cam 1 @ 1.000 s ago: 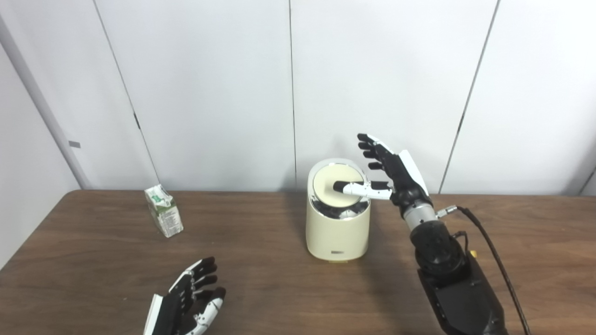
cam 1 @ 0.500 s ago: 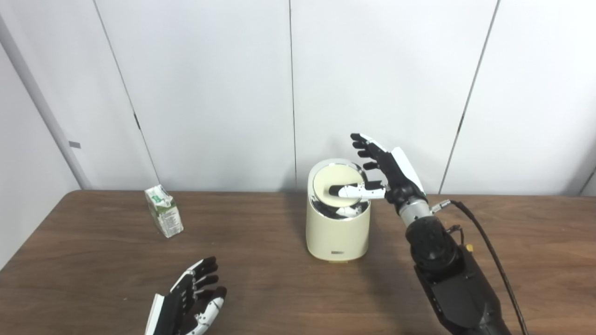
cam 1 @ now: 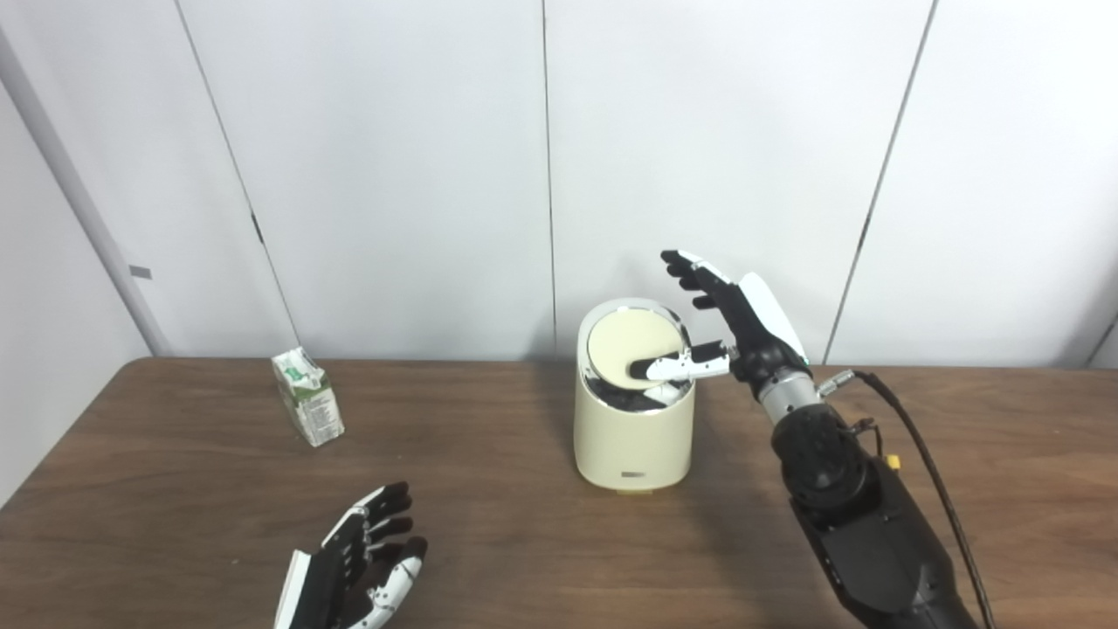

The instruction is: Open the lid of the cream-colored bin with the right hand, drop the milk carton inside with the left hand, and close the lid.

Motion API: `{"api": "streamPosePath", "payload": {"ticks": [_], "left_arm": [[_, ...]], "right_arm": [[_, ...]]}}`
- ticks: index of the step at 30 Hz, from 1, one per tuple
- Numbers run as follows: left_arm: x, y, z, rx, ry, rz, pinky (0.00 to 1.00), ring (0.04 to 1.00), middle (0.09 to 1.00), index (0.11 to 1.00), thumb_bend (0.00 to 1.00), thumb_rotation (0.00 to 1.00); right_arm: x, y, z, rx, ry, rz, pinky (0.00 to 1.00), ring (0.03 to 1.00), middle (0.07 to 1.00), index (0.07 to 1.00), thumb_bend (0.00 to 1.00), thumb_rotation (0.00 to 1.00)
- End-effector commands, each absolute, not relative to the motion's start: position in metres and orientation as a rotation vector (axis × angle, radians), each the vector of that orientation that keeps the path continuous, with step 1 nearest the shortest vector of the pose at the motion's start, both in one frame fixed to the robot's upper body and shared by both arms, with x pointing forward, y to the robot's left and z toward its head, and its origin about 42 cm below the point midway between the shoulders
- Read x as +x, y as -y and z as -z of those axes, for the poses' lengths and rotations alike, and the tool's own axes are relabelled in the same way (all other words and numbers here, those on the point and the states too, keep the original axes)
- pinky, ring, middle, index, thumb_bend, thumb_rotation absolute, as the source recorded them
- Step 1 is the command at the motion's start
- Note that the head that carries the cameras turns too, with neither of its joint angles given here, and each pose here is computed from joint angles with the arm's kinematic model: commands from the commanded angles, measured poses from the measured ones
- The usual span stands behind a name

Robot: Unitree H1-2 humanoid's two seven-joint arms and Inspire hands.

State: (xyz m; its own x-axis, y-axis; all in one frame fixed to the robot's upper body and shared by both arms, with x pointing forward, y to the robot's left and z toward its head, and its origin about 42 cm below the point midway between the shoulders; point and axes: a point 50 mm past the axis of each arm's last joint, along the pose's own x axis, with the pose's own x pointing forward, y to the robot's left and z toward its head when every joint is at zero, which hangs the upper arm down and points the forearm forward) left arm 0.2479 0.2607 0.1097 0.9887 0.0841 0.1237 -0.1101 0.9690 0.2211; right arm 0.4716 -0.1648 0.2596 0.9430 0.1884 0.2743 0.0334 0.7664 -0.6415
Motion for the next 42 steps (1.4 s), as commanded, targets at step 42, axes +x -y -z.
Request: {"api": "streamPosePath", "payload": {"ticks": [42], "left_arm": [[0.242, -0.253, -0.093, 0.235, 0.056, -0.081, 0.69, 0.764, 0.819, 0.845, 0.40, 0.26]], "right_arm": [[0.442, 0.177, -0.293, -0.620, 0.419, -0.027, 0.76, 0.842, 0.860, 0.865, 0.51, 0.37]]}}
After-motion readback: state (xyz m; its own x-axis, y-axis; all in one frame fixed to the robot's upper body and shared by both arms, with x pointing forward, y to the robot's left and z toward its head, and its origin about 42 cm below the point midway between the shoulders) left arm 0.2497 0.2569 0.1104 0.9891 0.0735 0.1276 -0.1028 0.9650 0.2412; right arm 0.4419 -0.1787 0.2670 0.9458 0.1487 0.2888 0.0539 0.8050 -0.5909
